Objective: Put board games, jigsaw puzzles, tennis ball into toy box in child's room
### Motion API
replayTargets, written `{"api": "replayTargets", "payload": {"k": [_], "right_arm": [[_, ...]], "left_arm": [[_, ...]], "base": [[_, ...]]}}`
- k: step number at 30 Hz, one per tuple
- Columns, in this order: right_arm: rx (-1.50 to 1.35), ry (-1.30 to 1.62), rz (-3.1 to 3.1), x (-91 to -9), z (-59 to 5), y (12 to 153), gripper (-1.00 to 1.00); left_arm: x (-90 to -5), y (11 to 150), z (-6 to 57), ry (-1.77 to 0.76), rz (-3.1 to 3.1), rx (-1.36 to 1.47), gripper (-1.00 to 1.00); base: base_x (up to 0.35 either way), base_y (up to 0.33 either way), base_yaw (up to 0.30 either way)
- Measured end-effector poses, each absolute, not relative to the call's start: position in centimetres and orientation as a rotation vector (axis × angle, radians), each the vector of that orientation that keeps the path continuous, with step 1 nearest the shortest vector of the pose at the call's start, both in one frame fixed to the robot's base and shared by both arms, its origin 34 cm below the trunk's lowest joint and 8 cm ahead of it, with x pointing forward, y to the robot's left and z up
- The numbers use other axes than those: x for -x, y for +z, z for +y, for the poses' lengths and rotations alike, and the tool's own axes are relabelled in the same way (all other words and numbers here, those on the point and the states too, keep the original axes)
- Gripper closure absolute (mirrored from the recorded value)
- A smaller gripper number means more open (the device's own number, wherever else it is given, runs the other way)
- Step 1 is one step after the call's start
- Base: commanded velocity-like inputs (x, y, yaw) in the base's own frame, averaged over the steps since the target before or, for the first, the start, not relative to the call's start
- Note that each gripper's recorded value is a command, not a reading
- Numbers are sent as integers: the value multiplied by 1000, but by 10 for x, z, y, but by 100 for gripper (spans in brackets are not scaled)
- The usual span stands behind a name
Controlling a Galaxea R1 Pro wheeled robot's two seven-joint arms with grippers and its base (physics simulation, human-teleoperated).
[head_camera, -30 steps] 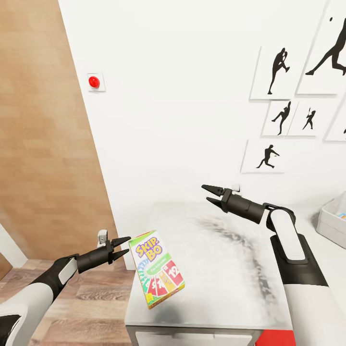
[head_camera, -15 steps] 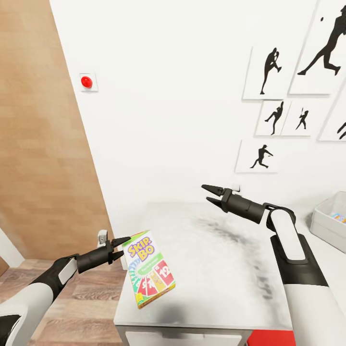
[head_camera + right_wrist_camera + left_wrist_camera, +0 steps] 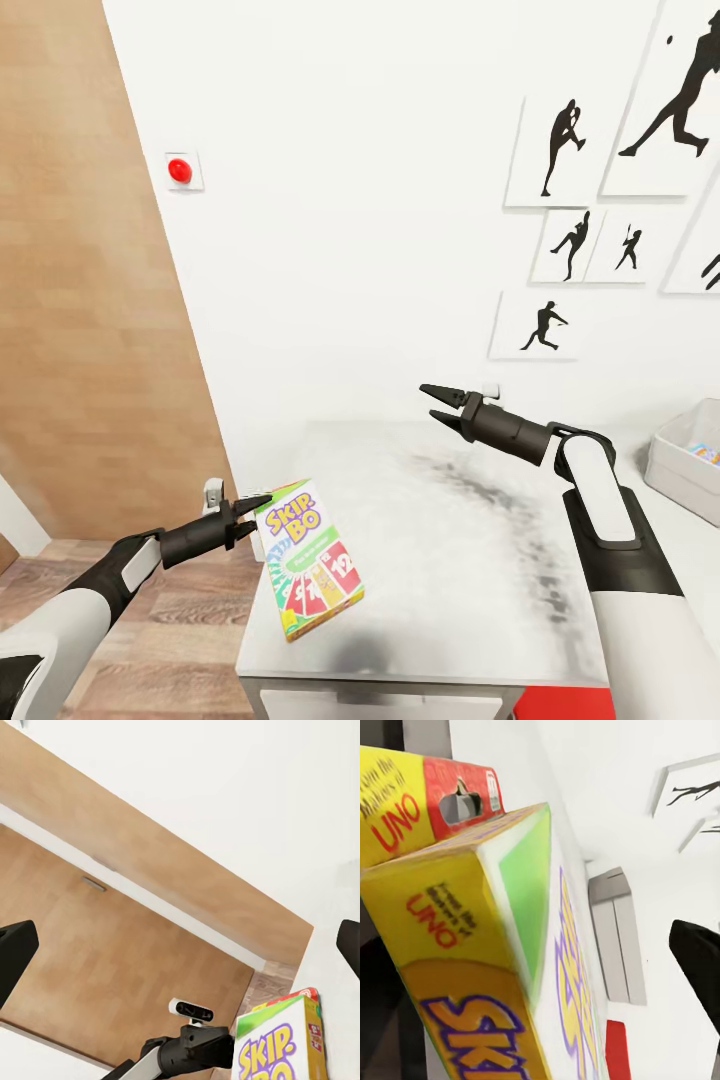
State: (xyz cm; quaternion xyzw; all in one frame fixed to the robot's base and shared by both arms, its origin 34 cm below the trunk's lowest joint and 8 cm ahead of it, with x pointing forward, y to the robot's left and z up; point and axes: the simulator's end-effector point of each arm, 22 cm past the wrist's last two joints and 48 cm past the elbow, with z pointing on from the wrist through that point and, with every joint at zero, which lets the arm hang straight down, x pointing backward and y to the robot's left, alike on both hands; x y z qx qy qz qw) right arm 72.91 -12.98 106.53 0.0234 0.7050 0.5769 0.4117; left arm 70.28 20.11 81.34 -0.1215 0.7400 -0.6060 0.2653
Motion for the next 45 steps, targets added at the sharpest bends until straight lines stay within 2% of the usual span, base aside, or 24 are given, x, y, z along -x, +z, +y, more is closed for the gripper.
{"api": "replayTargets", "payload": {"k": [26, 39, 45], "right_arm": [[-70, 1450, 1772, -730, -133, 1092, -100], [-106, 1436, 1813, -723, -145, 1086, -100], [-189, 1489, 1849, -697, -179, 1058, -100]], "left_arm": [[-703, 844, 203, -1649, 1992, 327, 100], [-699, 882, 199, -1757, 1991, 336, 100], [-705, 921, 239, -1728, 1994, 302, 100]], "base": [[0, 0, 0], [0, 0, 0], [0, 0, 0]]}}
